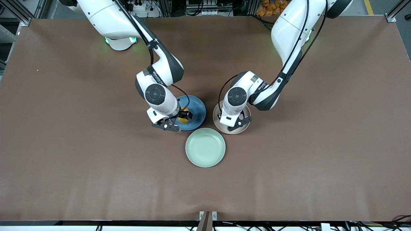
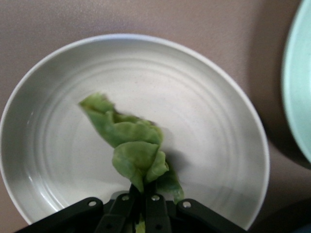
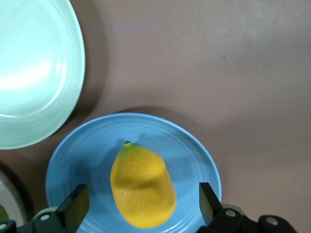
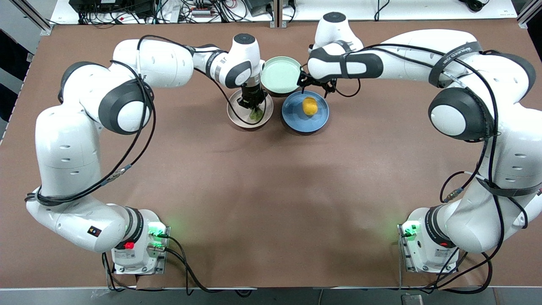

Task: Pick lemon and lettuce from blue and beige plates
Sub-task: 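Grasp the lettuce with the left gripper while the right gripper reaches the lemon, then lift the lettuce with the left gripper while the right gripper grasps the lemon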

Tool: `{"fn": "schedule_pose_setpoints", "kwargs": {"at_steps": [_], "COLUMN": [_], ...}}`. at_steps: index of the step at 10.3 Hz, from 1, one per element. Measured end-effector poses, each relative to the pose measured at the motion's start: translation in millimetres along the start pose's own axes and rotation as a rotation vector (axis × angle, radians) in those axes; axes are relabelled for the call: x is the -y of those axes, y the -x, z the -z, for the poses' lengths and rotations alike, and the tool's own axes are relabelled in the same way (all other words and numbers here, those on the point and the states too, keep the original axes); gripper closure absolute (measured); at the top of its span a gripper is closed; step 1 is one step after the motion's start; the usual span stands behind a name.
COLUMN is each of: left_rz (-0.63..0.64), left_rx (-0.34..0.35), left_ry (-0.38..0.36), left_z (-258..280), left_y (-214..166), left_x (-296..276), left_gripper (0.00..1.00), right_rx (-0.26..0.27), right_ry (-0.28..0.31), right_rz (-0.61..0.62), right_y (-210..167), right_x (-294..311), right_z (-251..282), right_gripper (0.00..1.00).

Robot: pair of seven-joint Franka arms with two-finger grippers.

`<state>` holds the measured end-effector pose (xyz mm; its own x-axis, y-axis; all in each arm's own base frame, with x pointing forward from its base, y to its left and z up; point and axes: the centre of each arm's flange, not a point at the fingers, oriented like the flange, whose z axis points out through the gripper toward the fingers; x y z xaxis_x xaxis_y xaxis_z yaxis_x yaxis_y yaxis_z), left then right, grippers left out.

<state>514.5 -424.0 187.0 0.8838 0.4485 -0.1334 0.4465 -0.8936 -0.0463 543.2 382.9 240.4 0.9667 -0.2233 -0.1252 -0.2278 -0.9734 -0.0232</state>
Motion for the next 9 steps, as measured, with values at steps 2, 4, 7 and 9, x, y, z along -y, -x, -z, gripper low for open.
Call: {"fn": "schedule_pose_setpoints", "kwargs": {"at_steps": [2,4,7,9], "left_rz": [0.042,0.061,0.058,0.034], "left_rx": [-0.010,-0.018,-0.106,-0.130], "left_ry": [0.022,0.029,-0.039,-0.064], "left_z": [11,29,117,175], "left_y": [-3,-6,-34,-76], "left_x": [-6,-10,6,42], "left_gripper": [0.96,0.96,0.96,0.96], "right_rx": [-0.010,-0.019,-0.034,-0.040], "right_ry": [0.022,0.031,0.045,0.059], "right_rz": [0.002,0.007,0.015,0.027], "right_y": [5,9,13,13], "right_x": [5,10,13,12], "right_z": [-18,-33,-51,-56], "right_gripper": [0.00,0.00,0.02,0.06]}}
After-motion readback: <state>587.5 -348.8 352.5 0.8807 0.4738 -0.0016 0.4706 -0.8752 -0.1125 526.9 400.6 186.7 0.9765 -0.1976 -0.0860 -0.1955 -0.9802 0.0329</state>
